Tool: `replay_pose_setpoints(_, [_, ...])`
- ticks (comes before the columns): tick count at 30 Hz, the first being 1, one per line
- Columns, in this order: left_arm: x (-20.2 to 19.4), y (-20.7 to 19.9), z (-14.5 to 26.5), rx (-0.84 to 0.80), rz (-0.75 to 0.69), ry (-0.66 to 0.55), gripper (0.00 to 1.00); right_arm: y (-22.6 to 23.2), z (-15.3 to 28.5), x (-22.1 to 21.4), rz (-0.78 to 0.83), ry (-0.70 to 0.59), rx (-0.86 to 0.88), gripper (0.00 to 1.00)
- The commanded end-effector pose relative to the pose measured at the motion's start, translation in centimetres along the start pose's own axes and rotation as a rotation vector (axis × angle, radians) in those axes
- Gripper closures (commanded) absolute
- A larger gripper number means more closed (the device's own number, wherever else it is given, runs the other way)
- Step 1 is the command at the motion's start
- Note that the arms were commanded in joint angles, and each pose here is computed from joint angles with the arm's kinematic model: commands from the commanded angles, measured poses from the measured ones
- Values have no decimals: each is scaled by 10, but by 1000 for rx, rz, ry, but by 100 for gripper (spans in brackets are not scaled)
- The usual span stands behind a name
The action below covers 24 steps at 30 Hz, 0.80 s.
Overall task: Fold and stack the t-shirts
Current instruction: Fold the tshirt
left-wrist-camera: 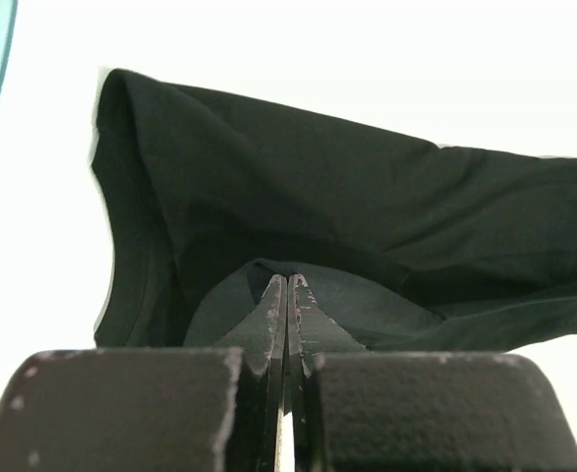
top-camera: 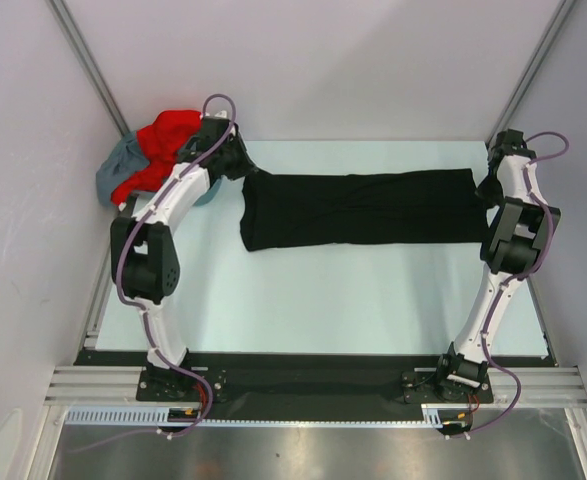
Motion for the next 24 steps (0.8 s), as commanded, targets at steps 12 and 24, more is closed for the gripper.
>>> replay_pose_setpoints(12, [33,-9,-21,-23,-12,-51,100,1,-4,14,-12,-22,1,100])
replay_pose_setpoints(24, [38,7,-38,3,9,-32,100,6,-11,14,-18,-14,13,100])
Point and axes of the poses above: each gripper's point midway between its finger pads, its own z axis back along the fingers, its own y axis along the line the jaws close on, x = y × z, the point moved 6 cm from there along z, back along the fingers, and after that the axes turned 1 degree about z, right-handed, at the moved point
